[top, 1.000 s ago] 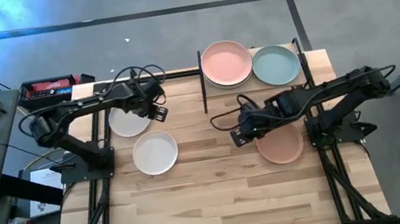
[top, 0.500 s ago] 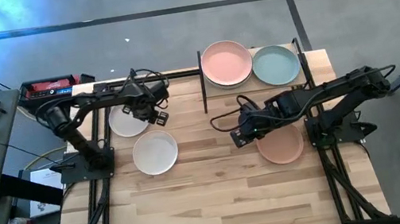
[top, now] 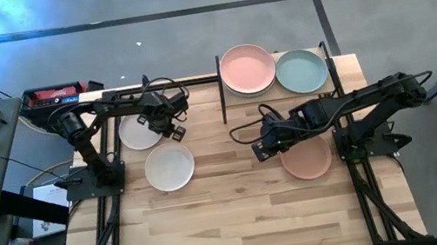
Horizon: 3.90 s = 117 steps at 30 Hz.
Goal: Place and stack plates onto a shelf
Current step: Stack the top white plate on top of the blue plate on the shelf
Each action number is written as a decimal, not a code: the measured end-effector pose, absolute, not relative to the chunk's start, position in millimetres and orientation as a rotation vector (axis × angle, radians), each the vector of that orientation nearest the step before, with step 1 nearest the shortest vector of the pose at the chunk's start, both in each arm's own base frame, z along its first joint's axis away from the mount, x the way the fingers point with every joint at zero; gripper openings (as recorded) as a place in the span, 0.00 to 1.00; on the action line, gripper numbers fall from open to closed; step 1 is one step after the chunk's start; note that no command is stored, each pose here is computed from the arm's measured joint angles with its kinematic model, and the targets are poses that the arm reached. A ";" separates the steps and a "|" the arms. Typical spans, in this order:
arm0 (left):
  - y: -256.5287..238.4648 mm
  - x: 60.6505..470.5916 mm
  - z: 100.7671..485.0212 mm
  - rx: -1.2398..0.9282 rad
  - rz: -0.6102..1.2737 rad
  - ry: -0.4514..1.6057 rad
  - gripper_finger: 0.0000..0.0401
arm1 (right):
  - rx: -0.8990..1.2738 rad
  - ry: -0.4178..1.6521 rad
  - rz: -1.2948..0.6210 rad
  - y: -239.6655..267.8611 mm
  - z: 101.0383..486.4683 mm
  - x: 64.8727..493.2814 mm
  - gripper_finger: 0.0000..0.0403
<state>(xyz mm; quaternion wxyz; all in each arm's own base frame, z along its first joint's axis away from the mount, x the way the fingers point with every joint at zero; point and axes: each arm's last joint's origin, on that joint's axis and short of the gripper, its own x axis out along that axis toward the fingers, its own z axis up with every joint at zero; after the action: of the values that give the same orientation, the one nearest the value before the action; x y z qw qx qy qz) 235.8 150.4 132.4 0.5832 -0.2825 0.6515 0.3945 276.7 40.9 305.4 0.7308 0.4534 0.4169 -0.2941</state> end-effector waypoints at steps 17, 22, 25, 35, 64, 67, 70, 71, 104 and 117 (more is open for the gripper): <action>124.2 251.4 149.8 -0.374 0.629 1.673 0.01 | 1.021 0.897 -0.653 40.1 306.3 277.9 0.22; 102.6 255.4 175.8 -0.277 0.542 1.678 0.00 | 1.020 0.835 -0.651 39.6 308.5 281.7 0.22; 86.3 253.9 194.2 -0.204 0.492 1.683 0.00 | 1.022 0.793 -0.646 39.4 310.4 284.4 0.22; 27.7 232.1 250.9 0.082 0.304 1.554 0.00 | 1.075 0.662 -0.638 25.2 316.8 294.6 0.22; -61.4 233.8 277.6 1.102 -0.063 1.184 0.00 | 1.055 0.412 -0.632 -34.8 325.1 317.9 0.22; -61.8 236.7 279.1 1.144 -0.066 1.157 0.00 | 1.056 0.418 -0.637 -34.9 323.7 318.6 0.22; -61.7 238.0 279.6 1.184 -0.083 1.150 0.00 | 1.057 0.413 -0.634 -34.8 323.0 320.4 0.22; -61.5 238.2 279.7 1.194 -0.088 1.150 0.00 | 1.057 0.416 -0.635 -34.8 322.7 320.3 0.22; -41.6 248.3 281.5 1.201 -0.098 1.147 0.00 | 1.043 0.348 -0.590 -36.0 329.2 324.3 0.22; -41.0 256.9 286.1 1.242 -0.088 1.067 0.00 | 1.048 0.365 -0.568 -35.3 329.0 324.5 0.21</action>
<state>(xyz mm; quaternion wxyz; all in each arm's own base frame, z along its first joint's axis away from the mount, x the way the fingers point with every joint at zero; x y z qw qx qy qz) 256.9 -41.0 286.1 0.6823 0.5537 0.4757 -0.0391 324.5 -35.3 329.0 0.8119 0.4909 0.1707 -0.2658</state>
